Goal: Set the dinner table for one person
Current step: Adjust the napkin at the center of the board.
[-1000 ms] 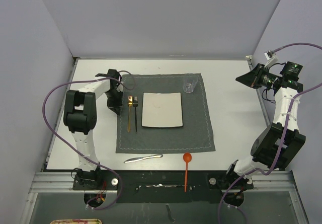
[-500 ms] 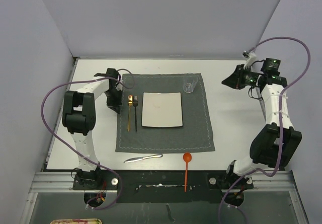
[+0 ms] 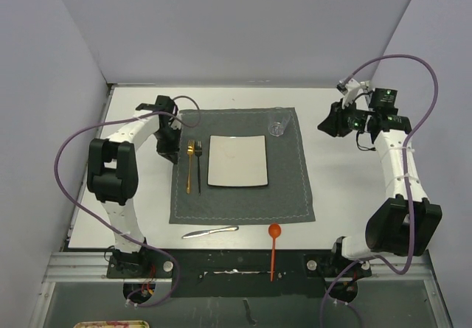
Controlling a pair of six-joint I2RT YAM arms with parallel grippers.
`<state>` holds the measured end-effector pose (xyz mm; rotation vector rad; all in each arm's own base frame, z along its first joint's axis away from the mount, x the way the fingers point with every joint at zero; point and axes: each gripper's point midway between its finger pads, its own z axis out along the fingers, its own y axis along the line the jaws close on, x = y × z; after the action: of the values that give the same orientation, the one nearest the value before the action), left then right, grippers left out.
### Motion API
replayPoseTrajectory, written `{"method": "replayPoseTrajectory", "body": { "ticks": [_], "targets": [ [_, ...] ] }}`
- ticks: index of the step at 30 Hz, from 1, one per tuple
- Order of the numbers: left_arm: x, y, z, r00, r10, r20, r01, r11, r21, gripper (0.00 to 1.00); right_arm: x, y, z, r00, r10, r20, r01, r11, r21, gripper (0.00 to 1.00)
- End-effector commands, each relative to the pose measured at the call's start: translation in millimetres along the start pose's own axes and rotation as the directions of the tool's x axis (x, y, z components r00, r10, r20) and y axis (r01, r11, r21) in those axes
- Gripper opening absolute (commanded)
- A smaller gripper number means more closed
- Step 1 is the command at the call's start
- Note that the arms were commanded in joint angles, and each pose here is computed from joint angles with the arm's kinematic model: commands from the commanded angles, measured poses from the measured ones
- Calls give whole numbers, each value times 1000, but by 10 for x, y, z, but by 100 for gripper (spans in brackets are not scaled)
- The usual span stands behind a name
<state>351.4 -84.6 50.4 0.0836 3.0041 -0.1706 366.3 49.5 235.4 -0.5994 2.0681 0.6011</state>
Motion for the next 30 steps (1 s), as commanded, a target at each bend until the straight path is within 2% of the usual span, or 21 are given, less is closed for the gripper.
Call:
{"method": "replayPoseTrajectory", "body": {
  "ticks": [1,4,9,15,30],
  "targets": [
    [-12,-65,-421,995,39,93,-40,999,9,0,-26,203,1,995,-99,6,99,995,-33,21],
    [66,-15,-415,997,33,75,-32,999,-15,0,30,302,40,994,-109,-9,108,992,-62,25],
    [250,84,-307,1000,19,-18,-20,998,-62,1,90,434,66,987,-154,-36,151,984,-90,29],
    [215,240,-256,999,47,-16,-48,990,-130,1,78,525,5,984,-175,-36,171,980,-102,30],
    [295,319,83,992,18,-122,-33,992,-119,4,48,597,95,985,-165,-50,158,980,-122,32]
  ]
}}
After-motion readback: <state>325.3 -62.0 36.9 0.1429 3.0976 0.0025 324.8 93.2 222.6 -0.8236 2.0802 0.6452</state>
